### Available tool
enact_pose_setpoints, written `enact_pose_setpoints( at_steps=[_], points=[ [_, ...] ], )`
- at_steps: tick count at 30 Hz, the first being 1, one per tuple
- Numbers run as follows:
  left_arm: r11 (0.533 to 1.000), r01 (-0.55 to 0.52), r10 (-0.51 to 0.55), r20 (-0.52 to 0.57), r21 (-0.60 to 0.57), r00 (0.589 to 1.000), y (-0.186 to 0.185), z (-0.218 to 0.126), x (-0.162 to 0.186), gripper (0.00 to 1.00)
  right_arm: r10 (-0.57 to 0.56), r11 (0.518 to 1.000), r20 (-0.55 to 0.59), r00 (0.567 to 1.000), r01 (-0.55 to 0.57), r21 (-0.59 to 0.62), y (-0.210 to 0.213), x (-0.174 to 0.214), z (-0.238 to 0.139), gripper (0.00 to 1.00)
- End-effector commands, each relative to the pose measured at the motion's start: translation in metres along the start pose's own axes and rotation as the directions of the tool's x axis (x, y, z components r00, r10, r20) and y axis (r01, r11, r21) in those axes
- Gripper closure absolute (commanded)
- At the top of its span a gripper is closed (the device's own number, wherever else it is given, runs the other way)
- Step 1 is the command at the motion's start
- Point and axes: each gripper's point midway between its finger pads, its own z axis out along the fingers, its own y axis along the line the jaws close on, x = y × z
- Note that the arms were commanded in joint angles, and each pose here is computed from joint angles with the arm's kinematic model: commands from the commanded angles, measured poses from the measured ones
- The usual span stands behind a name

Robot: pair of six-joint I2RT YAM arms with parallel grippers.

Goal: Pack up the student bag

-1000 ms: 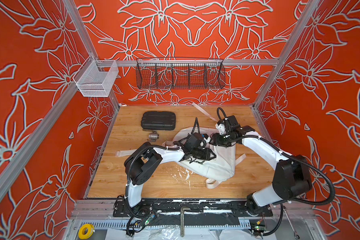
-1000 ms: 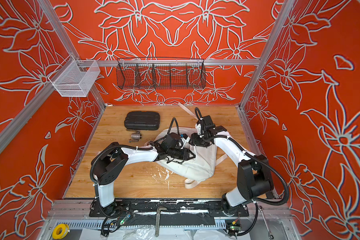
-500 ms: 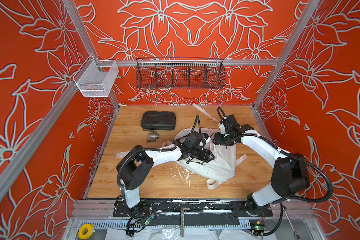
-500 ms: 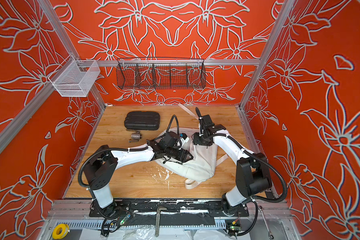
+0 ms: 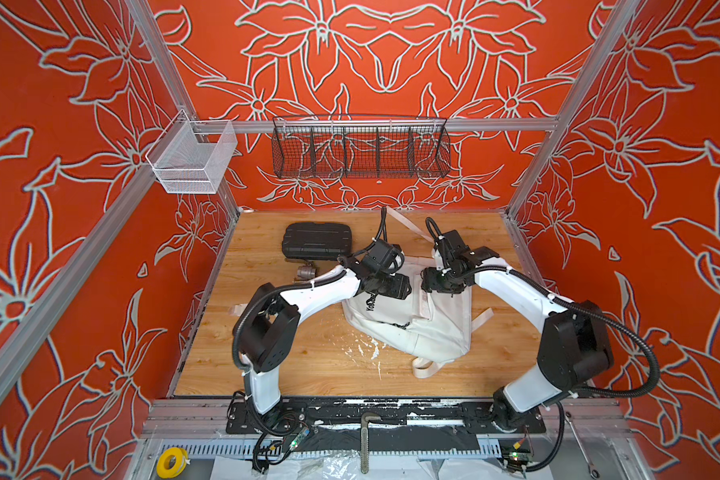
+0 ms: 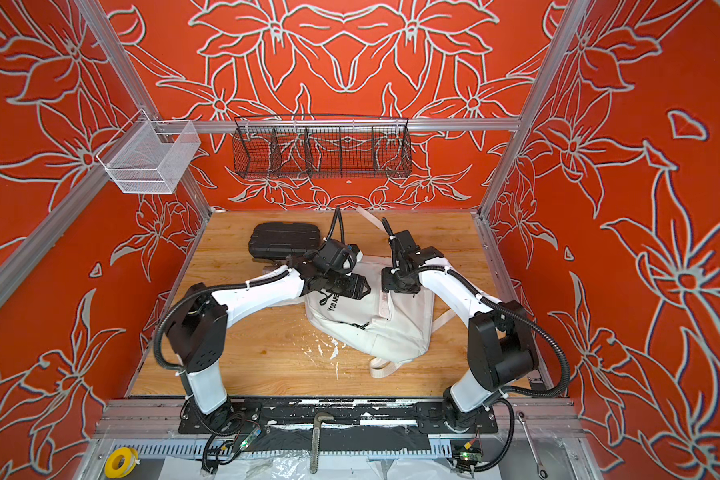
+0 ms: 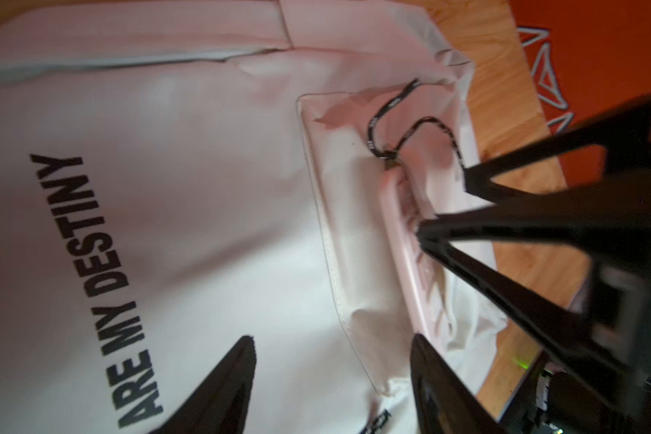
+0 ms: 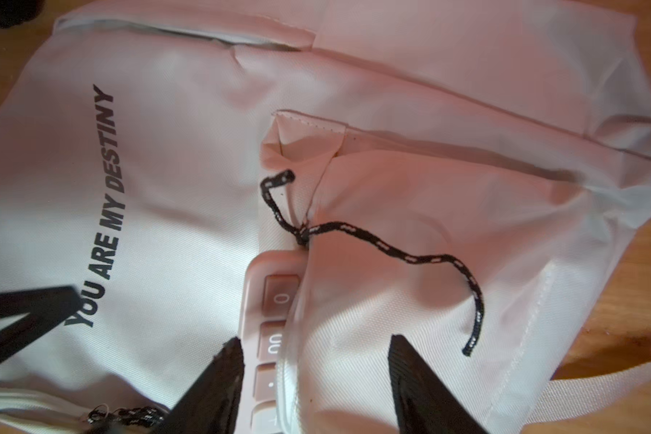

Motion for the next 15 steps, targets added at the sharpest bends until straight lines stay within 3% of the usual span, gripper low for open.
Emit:
enact_pose_setpoints(
  at_steps=[1, 6, 15],
  points=[
    [0.998, 0.052, -0.054, -0.137, -0.017, 0.989, 0.005, 0.018, 0.025, 0.35, -0.002, 0.996, -0.014, 1.0, 0.003, 0.085, -0.004, 0.015, 0.001, 0.34],
    [0.994, 0.1, -0.089, -0.181, 0.05, 0.979, -0.003, 0.04, 0.03, 0.33, -0.006, 0.981, 0.027, 1.0, 0.001, 0.194, -0.011, 0.024, 0.006, 0.3],
    [0.965, 0.202, -0.165, -0.212, 0.168, 0.963, -0.018, 0.063, 0.031, 0.25, 0.011, 0.928, 0.129, 0.992, -0.058, 0.368, -0.047, 0.031, -0.001, 0.32]
  ],
)
